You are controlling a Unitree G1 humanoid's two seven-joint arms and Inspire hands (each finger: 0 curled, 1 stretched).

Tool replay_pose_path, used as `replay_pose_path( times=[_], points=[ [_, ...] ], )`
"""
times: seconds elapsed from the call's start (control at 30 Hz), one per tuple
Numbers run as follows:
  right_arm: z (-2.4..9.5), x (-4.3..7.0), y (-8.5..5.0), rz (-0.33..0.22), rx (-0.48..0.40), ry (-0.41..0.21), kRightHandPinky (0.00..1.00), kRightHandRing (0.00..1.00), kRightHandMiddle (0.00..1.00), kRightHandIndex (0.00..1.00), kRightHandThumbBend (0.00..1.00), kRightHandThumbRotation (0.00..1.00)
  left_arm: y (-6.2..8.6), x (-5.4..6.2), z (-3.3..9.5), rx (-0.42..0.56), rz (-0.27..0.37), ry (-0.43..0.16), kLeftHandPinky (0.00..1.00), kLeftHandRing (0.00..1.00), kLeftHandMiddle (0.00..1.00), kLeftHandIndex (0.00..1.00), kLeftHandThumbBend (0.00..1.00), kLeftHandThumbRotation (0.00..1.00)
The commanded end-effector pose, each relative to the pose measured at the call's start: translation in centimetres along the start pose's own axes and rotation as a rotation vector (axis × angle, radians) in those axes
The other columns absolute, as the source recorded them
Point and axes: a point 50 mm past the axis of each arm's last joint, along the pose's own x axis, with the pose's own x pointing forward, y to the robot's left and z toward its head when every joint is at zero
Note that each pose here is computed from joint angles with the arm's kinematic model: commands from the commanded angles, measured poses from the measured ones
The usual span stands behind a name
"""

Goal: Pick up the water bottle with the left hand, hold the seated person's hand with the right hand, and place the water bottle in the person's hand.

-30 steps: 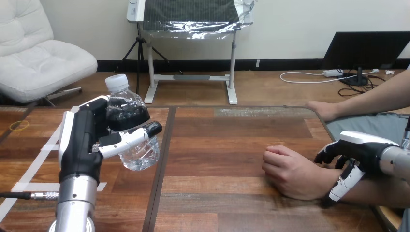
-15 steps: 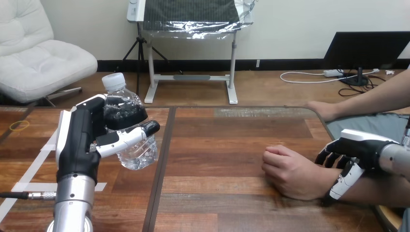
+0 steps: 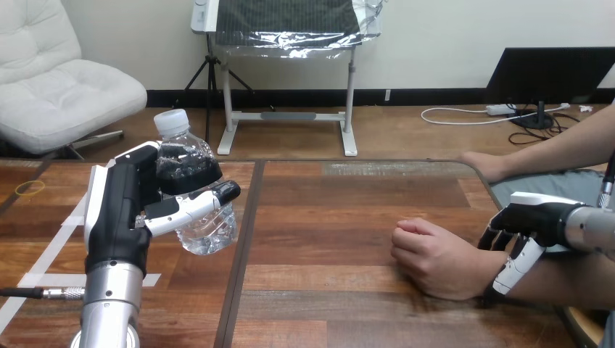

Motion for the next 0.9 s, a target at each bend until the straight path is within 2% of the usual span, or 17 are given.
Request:
replay_pose_path(
  times=[0.0, 0.33, 0.63, 0.87],
  points=[
    [-0.97, 1.51, 5.16, 0.201, 0.000, 0.066, 0.48, 0.61, 0.68, 0.66, 0.87, 0.25, 0.27, 1.00, 2.46, 0.001, 0.009, -0.121, 0.27, 0.34, 0.39, 0.42, 0.61, 0.00],
    [-0.63, 1.44, 5.09, 0.192, -0.011, 0.049, 0.43, 0.53, 0.61, 0.61, 0.79, 0.21, 0.27, 1.02, 2.53, -0.009, 0.009, -0.120, 0.27, 0.34, 0.39, 0.42, 0.61, 0.00],
    [-0.37, 1.38, 5.06, 0.194, -0.016, 0.031, 0.35, 0.44, 0.53, 0.55, 0.85, 0.18, 0.29, 1.08, 2.52, -0.005, 0.006, -0.123, 0.26, 0.34, 0.39, 0.42, 0.61, 0.00],
    [-0.16, 1.34, 5.04, 0.199, -0.026, 0.036, 0.32, 0.43, 0.52, 0.54, 0.93, 0.15, 0.31, 1.13, 2.52, -0.006, 0.008, -0.123, 0.27, 0.34, 0.40, 0.43, 0.61, 0.00]
  ],
)
